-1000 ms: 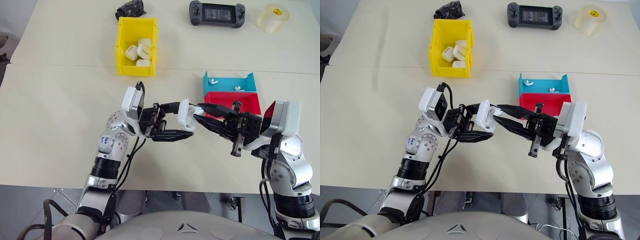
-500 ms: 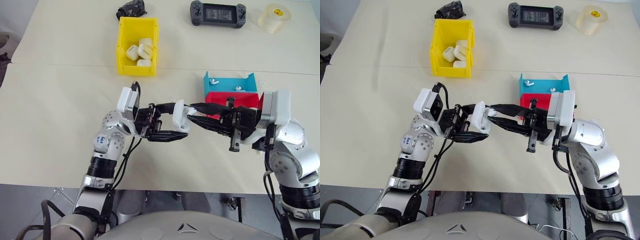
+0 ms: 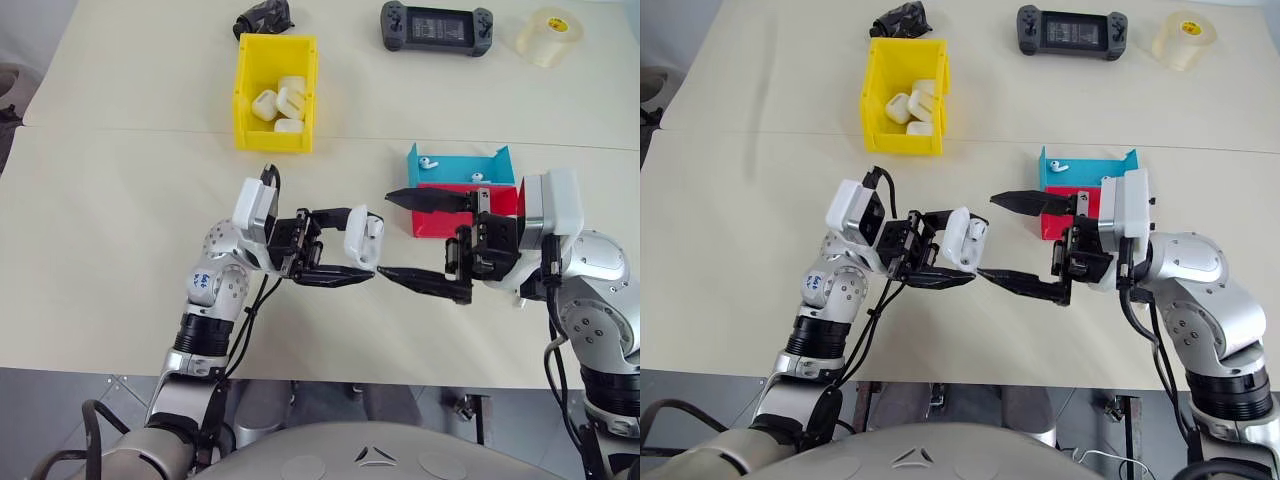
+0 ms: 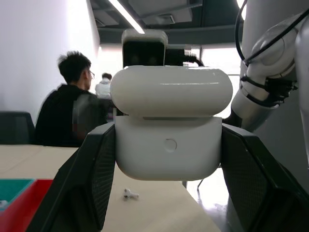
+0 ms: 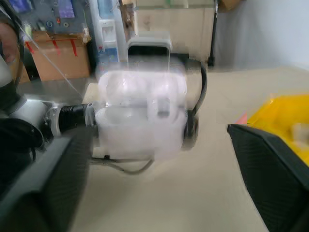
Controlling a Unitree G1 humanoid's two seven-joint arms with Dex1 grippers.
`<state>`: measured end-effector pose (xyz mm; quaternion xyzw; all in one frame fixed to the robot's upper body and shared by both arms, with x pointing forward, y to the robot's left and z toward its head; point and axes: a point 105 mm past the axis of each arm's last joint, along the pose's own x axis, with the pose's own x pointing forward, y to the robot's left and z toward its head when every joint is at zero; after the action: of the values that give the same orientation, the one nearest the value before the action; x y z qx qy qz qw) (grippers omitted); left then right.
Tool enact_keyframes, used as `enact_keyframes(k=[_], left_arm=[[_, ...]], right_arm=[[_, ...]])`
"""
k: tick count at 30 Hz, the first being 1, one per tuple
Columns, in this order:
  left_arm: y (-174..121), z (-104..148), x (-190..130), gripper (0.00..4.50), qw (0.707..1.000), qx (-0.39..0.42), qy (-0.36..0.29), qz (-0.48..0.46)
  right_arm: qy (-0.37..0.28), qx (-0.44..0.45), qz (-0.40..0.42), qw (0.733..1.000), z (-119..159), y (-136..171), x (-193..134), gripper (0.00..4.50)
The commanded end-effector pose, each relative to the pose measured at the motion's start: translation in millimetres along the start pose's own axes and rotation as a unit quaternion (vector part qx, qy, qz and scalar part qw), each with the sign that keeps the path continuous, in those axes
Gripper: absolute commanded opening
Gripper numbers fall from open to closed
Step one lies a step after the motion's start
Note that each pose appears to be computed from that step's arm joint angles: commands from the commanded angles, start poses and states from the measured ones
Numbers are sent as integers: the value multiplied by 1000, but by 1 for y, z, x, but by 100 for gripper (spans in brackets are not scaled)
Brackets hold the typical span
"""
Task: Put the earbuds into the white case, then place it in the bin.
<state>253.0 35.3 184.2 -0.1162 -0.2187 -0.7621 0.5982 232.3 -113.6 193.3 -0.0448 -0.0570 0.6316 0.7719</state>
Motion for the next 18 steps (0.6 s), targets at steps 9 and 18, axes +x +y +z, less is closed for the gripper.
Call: enact_keyframes(k=[9,18], left_arm=[[-12,-1,-4,281,1000,29,-4,7],[-14,-3,-2,281,998,48,-11,31]], right_arm=[[137,-39,-191,971,-33,-59,-130,449],[252,-82,-152,952,-11,-122,-104,449]])
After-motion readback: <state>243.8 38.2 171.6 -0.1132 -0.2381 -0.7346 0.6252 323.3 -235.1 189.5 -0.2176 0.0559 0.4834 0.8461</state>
